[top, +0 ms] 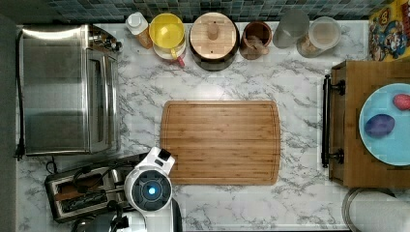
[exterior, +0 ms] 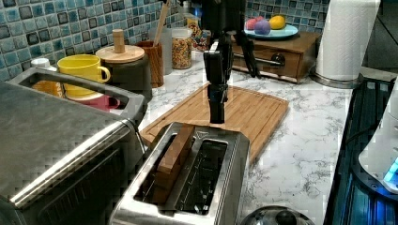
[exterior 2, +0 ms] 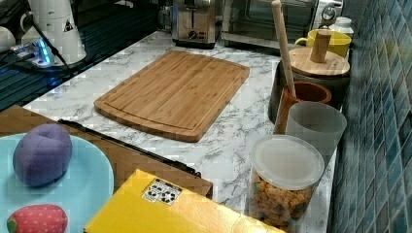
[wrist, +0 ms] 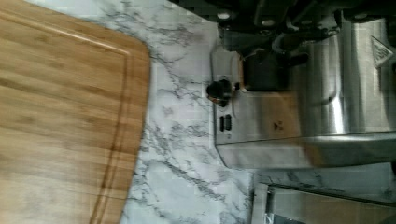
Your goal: Turn on the toaster.
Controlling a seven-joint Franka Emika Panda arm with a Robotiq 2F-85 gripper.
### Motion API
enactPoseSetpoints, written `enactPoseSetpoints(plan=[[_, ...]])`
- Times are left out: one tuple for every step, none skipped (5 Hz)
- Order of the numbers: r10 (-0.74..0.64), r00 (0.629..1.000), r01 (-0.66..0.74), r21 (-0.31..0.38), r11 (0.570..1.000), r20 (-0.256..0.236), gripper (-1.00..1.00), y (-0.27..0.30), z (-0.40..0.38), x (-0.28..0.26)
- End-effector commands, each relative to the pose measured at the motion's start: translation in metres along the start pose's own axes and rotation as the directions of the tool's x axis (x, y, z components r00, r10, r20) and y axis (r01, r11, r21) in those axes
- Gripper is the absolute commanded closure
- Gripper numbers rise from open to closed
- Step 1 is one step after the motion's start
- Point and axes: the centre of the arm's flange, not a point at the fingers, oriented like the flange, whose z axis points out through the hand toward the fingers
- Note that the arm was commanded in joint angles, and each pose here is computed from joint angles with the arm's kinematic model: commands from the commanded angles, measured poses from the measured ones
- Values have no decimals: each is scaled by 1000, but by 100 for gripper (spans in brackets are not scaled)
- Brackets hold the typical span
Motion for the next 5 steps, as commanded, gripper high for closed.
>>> enactPoseSetpoints(plan=[[-20,998,21,13,1000,-67,100,-40,-6,24],[11,999,-11,-13,1000,-45,100,-29,6,28],[37,999,-37,-51,998,4,100,-16,31,23],[110,992,-107,-58,993,63,100,16,60,5],[147,967,-134,-76,988,207,100,40,114,-4]])
